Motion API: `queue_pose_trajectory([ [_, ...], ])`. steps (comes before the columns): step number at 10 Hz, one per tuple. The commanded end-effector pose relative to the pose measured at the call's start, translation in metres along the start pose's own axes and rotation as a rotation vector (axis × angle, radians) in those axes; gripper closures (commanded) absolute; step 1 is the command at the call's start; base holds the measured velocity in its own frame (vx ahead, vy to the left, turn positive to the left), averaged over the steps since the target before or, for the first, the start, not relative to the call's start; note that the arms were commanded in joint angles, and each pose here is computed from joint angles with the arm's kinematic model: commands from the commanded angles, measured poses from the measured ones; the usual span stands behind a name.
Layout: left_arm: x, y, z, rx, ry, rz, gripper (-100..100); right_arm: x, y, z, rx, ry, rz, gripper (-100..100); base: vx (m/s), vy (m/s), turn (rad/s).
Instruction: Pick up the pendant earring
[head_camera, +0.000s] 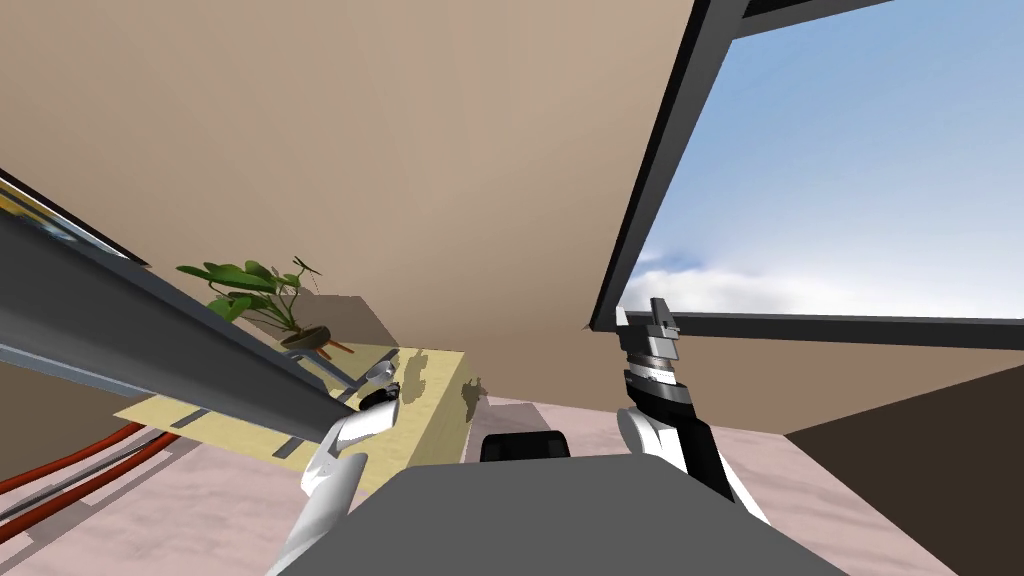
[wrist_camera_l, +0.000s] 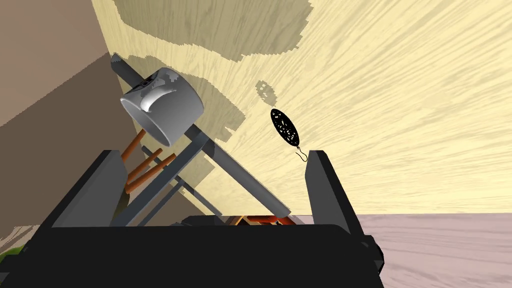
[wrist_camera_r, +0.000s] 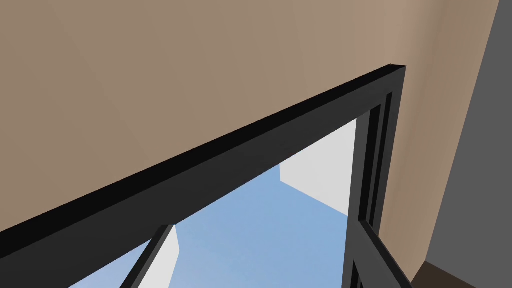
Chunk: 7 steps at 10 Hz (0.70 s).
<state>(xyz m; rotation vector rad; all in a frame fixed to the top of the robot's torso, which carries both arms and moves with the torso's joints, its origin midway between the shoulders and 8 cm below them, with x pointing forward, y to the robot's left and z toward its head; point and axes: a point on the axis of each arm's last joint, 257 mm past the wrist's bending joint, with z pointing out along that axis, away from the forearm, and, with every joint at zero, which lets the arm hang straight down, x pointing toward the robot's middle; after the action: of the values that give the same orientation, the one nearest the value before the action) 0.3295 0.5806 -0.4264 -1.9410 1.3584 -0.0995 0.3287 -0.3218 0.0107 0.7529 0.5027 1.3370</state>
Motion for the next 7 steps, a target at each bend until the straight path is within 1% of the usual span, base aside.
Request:
queue_pose_trajectory([
  [1,-0.003,0.017,0.007,-0.073,-0.001,0.004,-100,0.0,0.0,0.0,0.0,0.0,0.0,0,0.091,0.039,0.017],
  [2,-0.003,0.027,0.007,-0.103,-0.001,0.005,-100,0.0,0.0,0.0,0.0,0.0,0.0,0,0.079,0.024,0.005],
  [3,-0.005,0.038,0.01,-0.155,-0.002,0.009,-100,0.0,0.0,0.0,0.0,0.0,0.0,0,0.094,0.024,0.023],
  [4,-0.004,0.047,0.011,-0.179,-0.001,0.009,-100,0.0,0.0,0.0,0.0,0.0,0.0,0,0.08,0.02,0.007],
  [5,-0.006,0.061,0.013,-0.234,-0.001,0.014,-100,0.0,0.0,0.0,0.0,0.0,0.0,0,0.081,0.035,0.02],
  [6,-0.006,0.067,0.012,-0.251,0.0,0.014,-100,0.0,0.0,0.0,0.0,0.0,0.0,0,0.069,0.032,0.006],
  [7,-0.007,0.083,0.013,-0.311,0.001,0.02,-100,0.0,0.0,0.0,0.0,0.0,0.0,0,0.084,0.038,0.02],
])
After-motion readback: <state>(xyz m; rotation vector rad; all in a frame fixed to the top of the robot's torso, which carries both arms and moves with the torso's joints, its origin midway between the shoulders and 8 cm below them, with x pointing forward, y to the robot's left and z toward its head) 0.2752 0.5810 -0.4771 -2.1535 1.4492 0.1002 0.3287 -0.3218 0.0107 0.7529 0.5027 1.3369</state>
